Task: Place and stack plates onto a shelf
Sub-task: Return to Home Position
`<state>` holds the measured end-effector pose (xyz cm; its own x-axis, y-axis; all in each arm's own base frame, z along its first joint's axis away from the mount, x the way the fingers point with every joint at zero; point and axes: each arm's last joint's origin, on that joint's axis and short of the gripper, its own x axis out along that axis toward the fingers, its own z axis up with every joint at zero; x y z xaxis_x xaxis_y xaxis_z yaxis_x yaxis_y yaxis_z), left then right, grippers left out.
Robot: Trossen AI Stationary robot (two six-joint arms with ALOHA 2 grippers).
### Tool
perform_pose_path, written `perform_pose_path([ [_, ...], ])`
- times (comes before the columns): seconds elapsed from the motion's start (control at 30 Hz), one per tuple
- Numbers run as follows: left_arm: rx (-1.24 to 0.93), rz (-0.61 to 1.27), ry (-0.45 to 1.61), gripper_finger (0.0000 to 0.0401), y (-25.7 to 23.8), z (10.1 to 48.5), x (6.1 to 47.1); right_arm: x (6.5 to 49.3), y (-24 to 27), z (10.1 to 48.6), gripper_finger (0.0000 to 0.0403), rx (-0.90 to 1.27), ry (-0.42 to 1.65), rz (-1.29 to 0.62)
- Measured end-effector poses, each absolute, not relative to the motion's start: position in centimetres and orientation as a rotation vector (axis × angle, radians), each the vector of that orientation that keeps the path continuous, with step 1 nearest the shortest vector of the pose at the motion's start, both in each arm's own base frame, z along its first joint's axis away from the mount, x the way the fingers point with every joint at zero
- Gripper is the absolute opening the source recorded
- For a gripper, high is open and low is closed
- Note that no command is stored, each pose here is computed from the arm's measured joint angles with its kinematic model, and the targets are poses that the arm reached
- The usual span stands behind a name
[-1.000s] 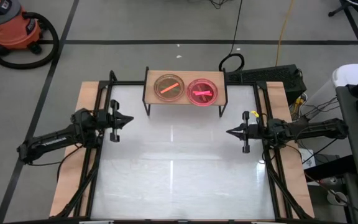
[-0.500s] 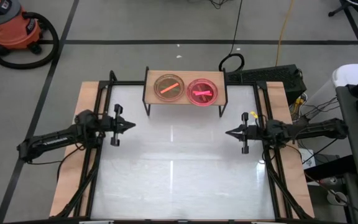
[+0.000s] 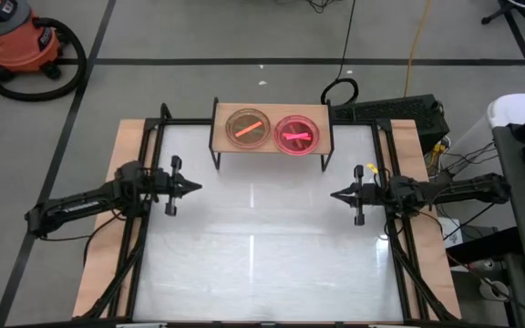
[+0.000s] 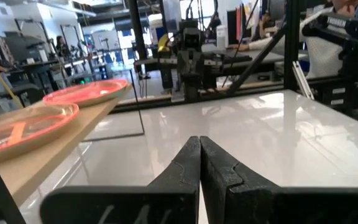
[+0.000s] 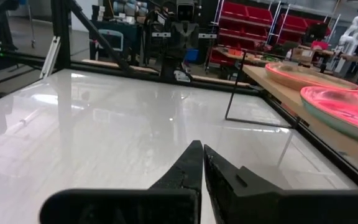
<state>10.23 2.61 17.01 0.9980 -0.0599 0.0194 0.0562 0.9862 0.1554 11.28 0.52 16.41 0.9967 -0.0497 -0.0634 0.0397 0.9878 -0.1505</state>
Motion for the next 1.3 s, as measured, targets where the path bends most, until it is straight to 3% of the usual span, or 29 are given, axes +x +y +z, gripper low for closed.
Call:
perform_pose_path([
  [1.3,0.085,-0.069,0.164,0.0016,2.8,15.2,10.7,11.1,0.5,15.1,0.0000,-0.066,0.198,-0.050],
])
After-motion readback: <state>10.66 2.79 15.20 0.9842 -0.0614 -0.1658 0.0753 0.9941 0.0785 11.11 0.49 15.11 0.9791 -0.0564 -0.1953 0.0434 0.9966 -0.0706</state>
